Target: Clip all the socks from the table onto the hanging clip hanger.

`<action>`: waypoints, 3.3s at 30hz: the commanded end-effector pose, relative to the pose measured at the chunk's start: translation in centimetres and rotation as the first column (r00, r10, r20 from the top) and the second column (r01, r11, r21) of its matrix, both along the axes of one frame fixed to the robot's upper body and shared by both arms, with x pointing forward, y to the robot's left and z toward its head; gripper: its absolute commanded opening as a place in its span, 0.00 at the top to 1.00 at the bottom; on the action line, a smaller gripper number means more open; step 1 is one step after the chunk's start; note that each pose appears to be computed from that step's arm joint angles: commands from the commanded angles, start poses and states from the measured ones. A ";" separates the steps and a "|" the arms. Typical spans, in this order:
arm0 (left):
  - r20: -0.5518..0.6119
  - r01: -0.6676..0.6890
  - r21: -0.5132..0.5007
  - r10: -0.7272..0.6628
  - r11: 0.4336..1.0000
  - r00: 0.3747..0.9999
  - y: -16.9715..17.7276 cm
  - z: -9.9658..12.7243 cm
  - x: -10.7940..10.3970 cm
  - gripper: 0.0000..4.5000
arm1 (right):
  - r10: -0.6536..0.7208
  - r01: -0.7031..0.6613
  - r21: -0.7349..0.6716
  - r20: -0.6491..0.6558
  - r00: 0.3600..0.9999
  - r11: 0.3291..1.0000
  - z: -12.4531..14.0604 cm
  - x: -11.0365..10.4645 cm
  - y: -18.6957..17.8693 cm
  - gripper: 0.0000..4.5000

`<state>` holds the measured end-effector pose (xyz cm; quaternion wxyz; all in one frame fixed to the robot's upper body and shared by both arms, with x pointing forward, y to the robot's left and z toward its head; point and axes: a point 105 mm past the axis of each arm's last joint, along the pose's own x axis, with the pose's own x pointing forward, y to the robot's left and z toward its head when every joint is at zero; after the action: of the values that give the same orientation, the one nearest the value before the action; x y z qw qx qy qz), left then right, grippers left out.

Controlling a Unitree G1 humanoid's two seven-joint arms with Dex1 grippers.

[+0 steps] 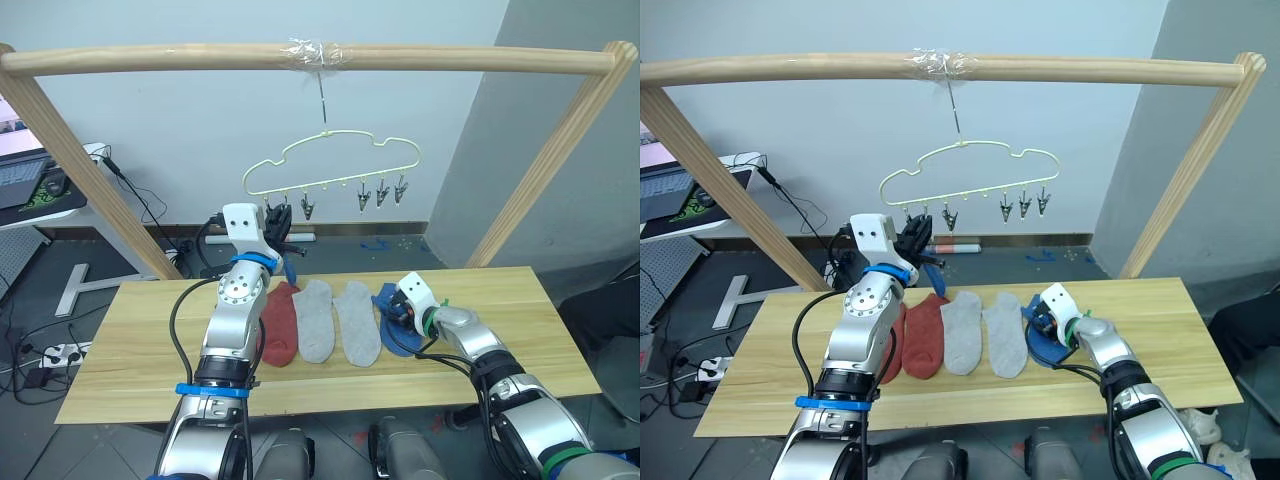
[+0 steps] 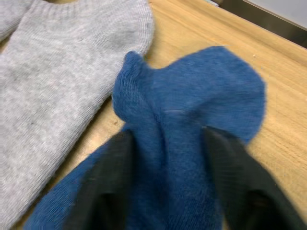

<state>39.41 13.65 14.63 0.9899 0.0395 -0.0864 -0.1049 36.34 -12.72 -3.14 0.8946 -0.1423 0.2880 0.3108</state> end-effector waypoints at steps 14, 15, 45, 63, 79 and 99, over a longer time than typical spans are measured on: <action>-0.117 0.094 -0.415 -0.155 0.905 0.981 1.5 0.9 -0.5 0.98 | 0.414 -0.334 -0.253 0.412 0.812 0.908 7.7 -1.5 1.4 0.99; -0.124 0.106 -0.450 -0.179 0.887 0.976 1.5 1.0 -0.5 0.98 | 0.429 -0.360 -0.236 0.434 0.792 0.903 8.5 -1.8 2.3 0.99; -0.120 0.222 -0.707 -0.424 0.671 0.898 -0.3 1.7 -2.6 0.98 | 0.396 -0.497 -0.035 0.656 0.643 0.867 17.4 -2.7 12.5 0.99; -0.104 0.246 -0.702 -0.438 0.668 0.893 -0.5 2.1 -3.0 0.83 | 0.386 -0.499 -0.015 0.653 0.651 0.867 17.4 -2.3 13.3 1.00; -0.113 0.288 -0.668 -0.475 0.687 0.872 0.8 2.5 -5.4 0.01 | 0.366 -0.499 0.037 0.633 0.682 0.866 17.1 -2.2 14.3 1.00; -0.180 0.269 -0.478 -0.393 0.836 0.902 1.1 0.6 -6.5 0.00 | 0.327 -0.472 0.217 0.479 0.814 0.855 15.5 -2.8 12.7 0.00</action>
<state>33.15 15.15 14.03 0.9371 -0.2396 0.0493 -0.2491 33.59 0.49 10.86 0.8564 -0.1204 0.0200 0.5016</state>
